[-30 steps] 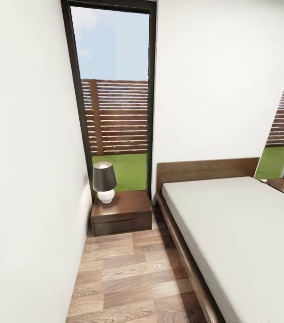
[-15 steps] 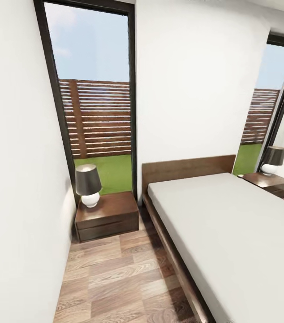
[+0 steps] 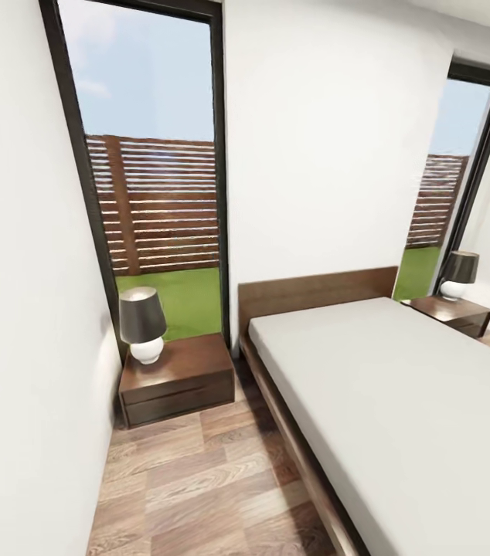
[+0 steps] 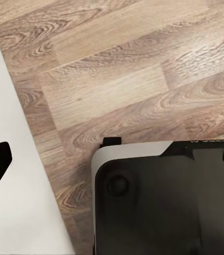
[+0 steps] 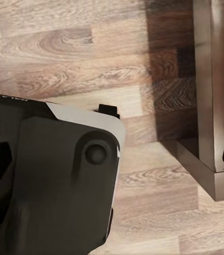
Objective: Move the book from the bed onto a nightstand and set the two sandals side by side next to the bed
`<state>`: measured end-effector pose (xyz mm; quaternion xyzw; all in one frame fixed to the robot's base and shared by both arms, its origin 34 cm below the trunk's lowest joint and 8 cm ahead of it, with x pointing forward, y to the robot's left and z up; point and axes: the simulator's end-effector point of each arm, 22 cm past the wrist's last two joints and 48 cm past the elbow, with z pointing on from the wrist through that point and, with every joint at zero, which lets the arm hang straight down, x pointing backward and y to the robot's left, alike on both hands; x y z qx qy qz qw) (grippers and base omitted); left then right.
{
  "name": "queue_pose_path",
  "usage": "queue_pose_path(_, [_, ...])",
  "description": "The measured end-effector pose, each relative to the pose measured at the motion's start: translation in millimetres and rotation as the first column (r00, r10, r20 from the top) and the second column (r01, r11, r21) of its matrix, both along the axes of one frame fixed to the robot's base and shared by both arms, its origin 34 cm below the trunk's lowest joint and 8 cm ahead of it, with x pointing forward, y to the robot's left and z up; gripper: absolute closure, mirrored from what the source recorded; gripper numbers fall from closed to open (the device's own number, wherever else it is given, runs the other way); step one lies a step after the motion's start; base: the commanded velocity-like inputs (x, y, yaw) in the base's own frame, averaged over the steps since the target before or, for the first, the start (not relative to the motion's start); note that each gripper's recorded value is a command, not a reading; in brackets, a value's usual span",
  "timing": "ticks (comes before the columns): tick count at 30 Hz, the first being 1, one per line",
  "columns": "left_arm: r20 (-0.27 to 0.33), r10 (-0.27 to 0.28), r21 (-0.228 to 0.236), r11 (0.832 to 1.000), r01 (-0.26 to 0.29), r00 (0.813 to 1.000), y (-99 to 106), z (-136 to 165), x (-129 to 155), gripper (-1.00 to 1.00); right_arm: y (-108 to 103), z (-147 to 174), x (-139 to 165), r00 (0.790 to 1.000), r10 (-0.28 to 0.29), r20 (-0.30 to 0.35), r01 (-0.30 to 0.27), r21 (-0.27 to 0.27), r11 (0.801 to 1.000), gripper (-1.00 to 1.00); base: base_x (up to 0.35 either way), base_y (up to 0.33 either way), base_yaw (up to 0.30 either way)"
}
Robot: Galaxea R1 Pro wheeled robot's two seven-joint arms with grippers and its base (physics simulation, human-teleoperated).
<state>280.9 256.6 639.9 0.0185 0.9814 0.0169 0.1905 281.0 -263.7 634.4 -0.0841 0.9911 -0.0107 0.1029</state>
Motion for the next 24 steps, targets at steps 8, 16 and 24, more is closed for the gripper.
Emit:
queue_pose_path(8, [0.0,-0.001,0.0,1.0,0.001,1.0,-0.2,-0.1,0.1,-1.0,-0.1,0.0,0.4,1.0,0.0,0.0,0.0,0.0,1.0,-1.0,0.123,0.046,-0.013])
queue_pose_path(16, [0.0,-0.001,0.0,1.0,0.001,1.0,-0.1,-0.1,0.2,-1.0,-1.6,-0.1,-0.1,1.0,-0.001,-0.001,0.001,-0.001,1.0,-1.0,0.023,0.008,-0.166])
queue_pose_path(24, [0.0,0.0,0.0,1.0,0.0,1.0,0.0,-0.1,0.1,-1.0,-2.5,-0.1,-0.2,1.0,-0.002,-0.001,0.002,-0.002,1.0,-1.0,0.046,0.001,-0.246])
